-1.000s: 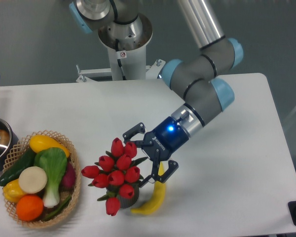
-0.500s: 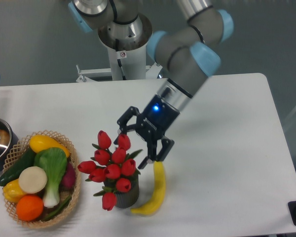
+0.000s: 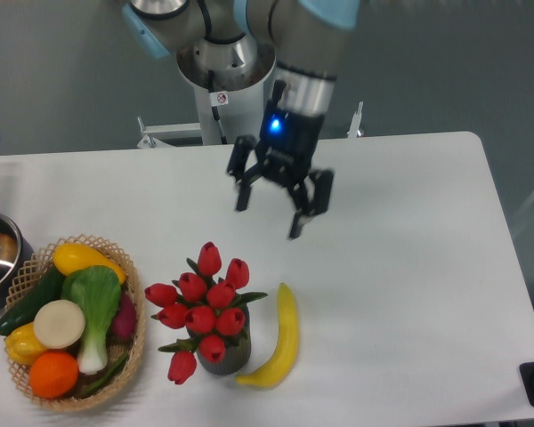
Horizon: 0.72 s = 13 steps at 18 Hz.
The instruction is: Insert the flowers into the vase
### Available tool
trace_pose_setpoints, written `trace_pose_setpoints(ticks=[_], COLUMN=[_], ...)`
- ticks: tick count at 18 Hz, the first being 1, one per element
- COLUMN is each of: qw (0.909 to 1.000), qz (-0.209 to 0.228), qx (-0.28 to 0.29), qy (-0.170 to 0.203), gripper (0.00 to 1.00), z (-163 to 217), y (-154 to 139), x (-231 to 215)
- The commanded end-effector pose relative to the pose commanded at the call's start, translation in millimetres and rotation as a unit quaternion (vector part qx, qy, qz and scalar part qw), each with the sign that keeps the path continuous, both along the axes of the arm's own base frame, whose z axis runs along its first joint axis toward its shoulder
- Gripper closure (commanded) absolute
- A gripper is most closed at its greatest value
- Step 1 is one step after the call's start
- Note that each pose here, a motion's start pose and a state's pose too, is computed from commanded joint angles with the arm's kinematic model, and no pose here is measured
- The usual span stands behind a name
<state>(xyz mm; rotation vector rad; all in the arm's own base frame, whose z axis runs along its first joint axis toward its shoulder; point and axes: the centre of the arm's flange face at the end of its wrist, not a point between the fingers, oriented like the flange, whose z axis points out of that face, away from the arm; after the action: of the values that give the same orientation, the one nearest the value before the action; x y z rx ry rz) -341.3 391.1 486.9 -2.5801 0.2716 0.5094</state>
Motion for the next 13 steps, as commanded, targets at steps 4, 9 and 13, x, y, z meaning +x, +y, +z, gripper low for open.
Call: trace_pose_setpoints(ticks=[4, 9, 13], qw=[0.9997, 0.9910, 0.9884], qz=[0.007, -0.069, -0.083], qx=[-0.023, -0.110, -0.121], qy=[0.007, 0.034, 0.039], gripper=[0.00, 0.00, 0.00], z=[12.6, 18.7, 15.2], y=[-4.6, -17.2, -20.9], x=[-3.6, -10.1, -12.0])
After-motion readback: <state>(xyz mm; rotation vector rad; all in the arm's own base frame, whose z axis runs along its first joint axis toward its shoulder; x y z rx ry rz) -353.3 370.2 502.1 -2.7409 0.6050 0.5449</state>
